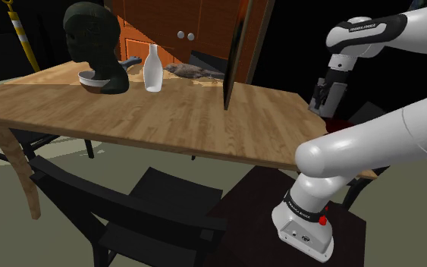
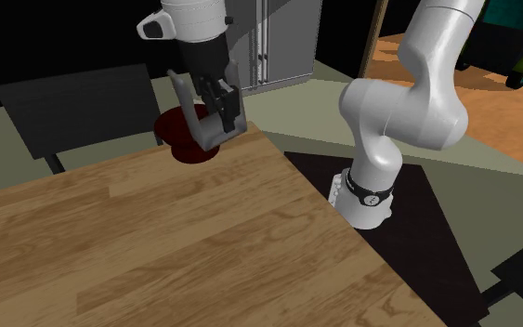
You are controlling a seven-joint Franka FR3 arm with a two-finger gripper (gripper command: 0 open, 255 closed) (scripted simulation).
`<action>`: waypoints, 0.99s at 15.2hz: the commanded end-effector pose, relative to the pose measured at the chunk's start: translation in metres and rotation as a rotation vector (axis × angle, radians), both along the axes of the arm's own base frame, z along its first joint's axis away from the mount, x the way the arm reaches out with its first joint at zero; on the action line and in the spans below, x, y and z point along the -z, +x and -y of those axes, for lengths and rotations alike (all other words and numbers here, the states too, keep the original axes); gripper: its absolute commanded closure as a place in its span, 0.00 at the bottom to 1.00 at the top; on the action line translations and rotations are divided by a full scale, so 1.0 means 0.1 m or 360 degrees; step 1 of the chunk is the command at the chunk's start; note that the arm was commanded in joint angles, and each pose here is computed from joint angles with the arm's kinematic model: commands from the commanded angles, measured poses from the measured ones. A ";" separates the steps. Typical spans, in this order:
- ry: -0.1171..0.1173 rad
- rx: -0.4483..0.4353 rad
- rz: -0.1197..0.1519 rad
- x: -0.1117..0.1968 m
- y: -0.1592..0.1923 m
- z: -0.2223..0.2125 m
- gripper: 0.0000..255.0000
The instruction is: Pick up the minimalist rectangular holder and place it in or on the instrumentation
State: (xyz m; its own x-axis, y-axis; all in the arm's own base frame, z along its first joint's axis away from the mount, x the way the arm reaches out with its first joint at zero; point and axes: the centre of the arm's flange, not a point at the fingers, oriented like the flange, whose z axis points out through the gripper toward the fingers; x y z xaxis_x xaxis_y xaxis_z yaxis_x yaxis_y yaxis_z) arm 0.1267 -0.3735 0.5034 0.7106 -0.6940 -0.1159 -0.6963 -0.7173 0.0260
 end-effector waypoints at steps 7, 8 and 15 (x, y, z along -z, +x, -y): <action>-0.0001 -0.0002 -0.0001 0.11 -0.78 0.69 1.00; -0.0001 -0.0002 -0.0001 0.12 -0.87 0.78 1.00; -0.0001 -0.0002 -0.0001 0.30 -1.36 1.20 1.00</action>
State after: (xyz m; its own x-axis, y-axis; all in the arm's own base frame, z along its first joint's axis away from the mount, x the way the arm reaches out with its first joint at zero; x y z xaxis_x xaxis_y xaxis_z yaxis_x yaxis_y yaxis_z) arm -0.0060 -0.4918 0.4771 0.7109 -0.6936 -0.1162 -0.6960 -0.7176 0.0259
